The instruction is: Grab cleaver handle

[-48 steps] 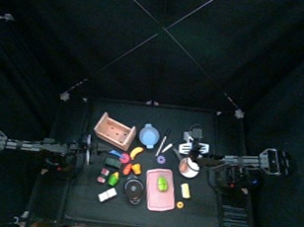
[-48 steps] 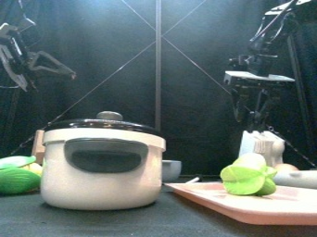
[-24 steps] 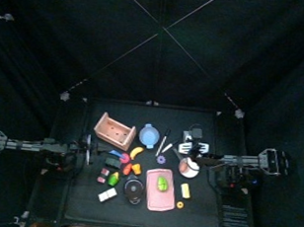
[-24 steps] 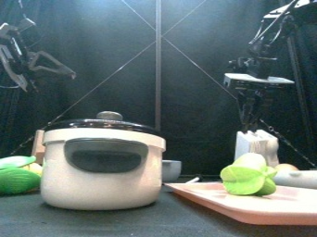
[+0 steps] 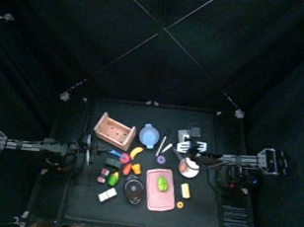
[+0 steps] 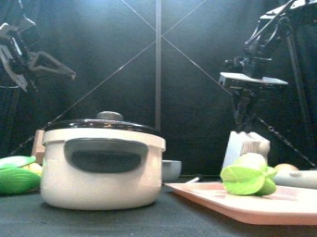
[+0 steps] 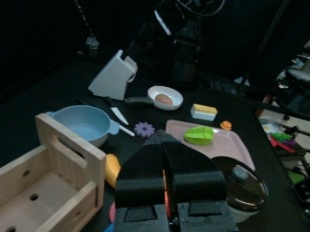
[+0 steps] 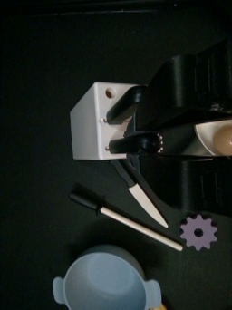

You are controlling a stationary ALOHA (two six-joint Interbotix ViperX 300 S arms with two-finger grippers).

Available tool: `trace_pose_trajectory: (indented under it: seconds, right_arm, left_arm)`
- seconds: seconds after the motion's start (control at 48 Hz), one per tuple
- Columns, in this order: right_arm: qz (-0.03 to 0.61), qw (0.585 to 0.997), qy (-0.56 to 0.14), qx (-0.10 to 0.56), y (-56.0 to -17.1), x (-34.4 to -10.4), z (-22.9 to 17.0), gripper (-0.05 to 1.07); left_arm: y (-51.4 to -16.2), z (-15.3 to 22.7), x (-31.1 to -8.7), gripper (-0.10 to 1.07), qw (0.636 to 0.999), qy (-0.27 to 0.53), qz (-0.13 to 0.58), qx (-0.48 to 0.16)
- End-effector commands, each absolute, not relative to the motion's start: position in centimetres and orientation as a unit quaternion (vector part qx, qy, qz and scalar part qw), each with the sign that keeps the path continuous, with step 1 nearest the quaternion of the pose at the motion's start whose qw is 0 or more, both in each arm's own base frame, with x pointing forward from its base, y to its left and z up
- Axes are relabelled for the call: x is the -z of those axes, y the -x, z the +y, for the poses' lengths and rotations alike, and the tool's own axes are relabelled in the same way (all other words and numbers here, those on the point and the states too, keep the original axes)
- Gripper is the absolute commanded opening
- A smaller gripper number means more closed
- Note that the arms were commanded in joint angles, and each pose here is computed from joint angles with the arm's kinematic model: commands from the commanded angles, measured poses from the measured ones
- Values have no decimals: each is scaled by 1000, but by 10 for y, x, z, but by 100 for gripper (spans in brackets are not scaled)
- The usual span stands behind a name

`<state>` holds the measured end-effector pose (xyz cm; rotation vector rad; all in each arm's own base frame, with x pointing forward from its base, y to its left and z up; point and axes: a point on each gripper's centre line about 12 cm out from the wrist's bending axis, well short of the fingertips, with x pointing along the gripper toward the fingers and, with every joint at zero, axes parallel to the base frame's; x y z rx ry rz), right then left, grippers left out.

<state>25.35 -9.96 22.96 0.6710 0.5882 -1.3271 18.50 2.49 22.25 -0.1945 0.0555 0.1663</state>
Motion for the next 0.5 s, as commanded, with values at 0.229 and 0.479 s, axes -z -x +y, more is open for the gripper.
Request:
trace_pose_trajectory:
  seconds: [0.229,0.479]
  right_arm:
    - [246,706,-307,588,-259,-241,-101,50]
    - [247,706,-309,587,-260,-242,-100,50]
  left_arm:
    - [-187,25,-227,-2,992,97,21,-83]
    - [-187,25,-227,-2,992,97,21,-83]
